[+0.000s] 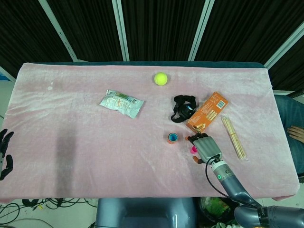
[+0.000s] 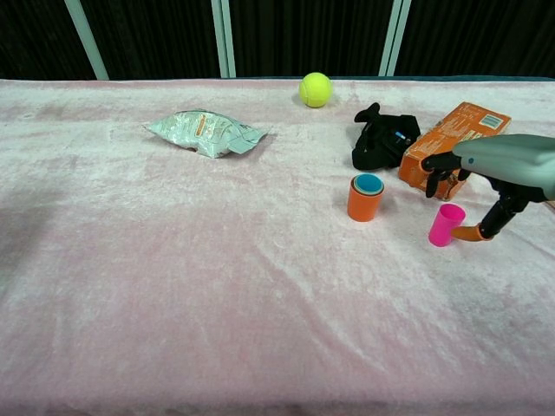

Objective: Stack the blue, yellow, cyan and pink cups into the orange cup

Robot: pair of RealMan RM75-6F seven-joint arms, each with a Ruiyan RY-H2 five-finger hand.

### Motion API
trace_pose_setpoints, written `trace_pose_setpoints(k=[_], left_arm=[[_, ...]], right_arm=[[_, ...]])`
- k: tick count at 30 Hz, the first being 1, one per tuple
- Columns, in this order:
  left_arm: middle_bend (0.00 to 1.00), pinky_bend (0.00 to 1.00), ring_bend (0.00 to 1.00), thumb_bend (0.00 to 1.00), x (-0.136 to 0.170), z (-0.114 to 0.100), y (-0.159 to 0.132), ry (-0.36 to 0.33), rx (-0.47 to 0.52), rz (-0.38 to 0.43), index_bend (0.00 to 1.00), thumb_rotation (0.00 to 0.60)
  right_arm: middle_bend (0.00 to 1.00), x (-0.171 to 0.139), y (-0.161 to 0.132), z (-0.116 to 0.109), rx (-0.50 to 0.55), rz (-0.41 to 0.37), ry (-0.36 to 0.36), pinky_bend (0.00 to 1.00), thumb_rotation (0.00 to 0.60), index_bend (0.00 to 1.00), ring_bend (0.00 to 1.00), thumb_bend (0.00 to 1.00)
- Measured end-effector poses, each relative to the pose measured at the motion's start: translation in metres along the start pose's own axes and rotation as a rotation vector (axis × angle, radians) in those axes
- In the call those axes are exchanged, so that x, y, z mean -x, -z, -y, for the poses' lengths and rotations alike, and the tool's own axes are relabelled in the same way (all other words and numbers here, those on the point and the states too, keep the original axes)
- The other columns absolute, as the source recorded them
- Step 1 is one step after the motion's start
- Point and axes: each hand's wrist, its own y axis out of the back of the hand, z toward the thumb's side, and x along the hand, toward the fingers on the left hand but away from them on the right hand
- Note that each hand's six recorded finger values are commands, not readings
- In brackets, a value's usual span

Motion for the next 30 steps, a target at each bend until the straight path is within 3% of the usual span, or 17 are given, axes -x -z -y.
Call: trace_pose_setpoints(k=[20, 24, 30], left_arm=[[0.01, 0.03, 0.00, 0.71, 0.000, -0.001, 0.000, 0.000, -0.001, 0.002, 0.04, 0.600], [0.01, 0.03, 0.00, 0.71, 0.000, 0.000, -0.001, 0.002, -0.003, 0.005, 0.04, 0.600], [0.01, 0.03, 0.00, 0.71, 0.000, 0.000, -0.001, 0.006, -0.003, 0.005, 0.04, 0.600]], right_arm=[[0.45, 0.012, 0.016, 0.019, 0.018, 0.036, -0.006, 0.22, 0.600, 0.47, 0.26, 0.31], [0.48, 0.013, 0.016, 0.018, 0.031, 0.033, 0.001, 0.22, 0.600, 0.55, 0.28, 0.35], [0.49, 0.016, 0.012, 0.005, 0.029, 0.015, 0.030, 0.22, 0.600, 0.57, 0.29, 0.38]])
